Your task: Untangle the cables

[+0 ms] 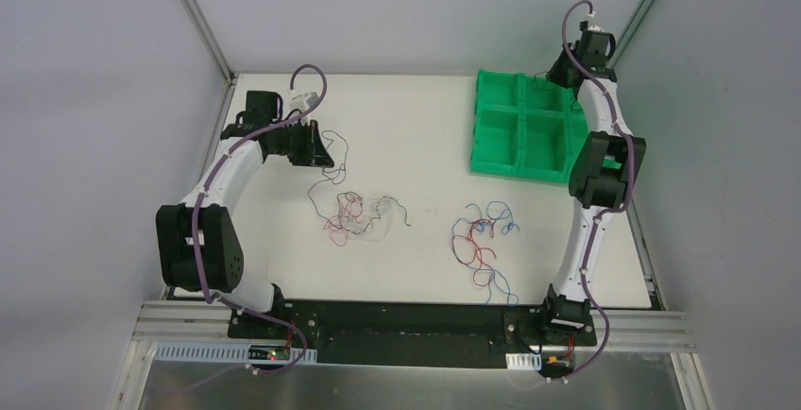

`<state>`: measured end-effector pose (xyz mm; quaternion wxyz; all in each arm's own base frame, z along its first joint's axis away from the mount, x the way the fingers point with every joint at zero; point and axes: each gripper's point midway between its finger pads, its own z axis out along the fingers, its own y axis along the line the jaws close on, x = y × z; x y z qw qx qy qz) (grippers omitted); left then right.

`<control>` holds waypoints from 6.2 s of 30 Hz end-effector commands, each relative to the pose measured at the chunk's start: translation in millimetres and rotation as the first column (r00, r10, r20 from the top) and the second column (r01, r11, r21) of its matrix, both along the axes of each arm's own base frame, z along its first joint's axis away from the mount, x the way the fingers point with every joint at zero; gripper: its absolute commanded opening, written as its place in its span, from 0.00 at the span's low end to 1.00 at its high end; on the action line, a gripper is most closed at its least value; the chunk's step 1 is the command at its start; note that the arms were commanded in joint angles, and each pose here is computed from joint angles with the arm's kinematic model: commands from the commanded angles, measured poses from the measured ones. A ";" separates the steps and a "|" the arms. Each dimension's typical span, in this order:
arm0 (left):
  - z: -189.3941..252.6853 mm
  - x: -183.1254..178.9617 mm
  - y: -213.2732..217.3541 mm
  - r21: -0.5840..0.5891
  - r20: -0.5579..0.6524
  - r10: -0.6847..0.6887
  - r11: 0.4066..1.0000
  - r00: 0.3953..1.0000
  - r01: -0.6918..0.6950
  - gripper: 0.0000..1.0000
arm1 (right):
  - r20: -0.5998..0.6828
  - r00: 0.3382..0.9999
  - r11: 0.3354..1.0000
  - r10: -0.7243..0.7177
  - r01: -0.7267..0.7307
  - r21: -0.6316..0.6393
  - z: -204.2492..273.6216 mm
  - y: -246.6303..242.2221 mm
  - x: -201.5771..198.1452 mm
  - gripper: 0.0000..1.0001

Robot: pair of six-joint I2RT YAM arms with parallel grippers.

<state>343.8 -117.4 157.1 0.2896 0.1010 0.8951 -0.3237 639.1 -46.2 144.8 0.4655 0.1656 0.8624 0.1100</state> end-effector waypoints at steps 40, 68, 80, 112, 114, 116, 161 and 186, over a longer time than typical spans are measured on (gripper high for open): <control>342.0 -24.9 -18.4 -0.137 0.685 0.026 0.986 0.728 0.094 0.00 | -0.015 0.325 0.312 0.945 -0.890 0.333 -29.7 454.5 -335.6 0.57; 406.3 2.5 77.3 0.052 0.916 0.116 0.915 0.384 -0.400 0.00 | -0.262 -0.004 0.055 0.965 -0.974 0.219 -51.7 384.2 -427.4 0.44; 345.9 -31.4 -14.0 -0.382 0.626 0.193 0.921 0.756 0.081 0.00 | 0.410 0.250 0.272 0.877 -0.962 0.007 211.0 460.1 -326.1 0.88; 147.3 -22.0 27.0 -0.228 0.452 0.086 0.973 0.888 0.022 0.95 | 0.632 0.248 0.476 0.734 -0.852 -0.218 300.3 473.5 -275.9 0.00; 118.6 -27.4 24.2 -0.189 0.436 0.068 0.982 0.897 0.018 0.95 | 0.626 0.281 0.508 0.728 -0.834 -0.216 296.2 470.1 -265.5 0.00; 89.9 -30.8 13.7 -0.156 0.405 0.040 0.987 0.913 0.026 0.95 | 0.620 0.311 0.531 0.720 -0.823 -0.204 292.2 466.9 -257.7 0.00; -118.4 -88.6 0.0 0.029 -0.309 0.281 0.958 0.909 -0.286 0.00 | 0.696 0.602 0.915 0.392 -0.335 -0.226 390.1 207.8 -129.4 0.00; -76.3 -75.2 52.7 -0.010 -0.318 0.254 0.963 0.913 -0.271 0.67 | 0.682 0.646 0.929 0.342 -0.122 -0.351 393.6 93.7 -100.5 0.00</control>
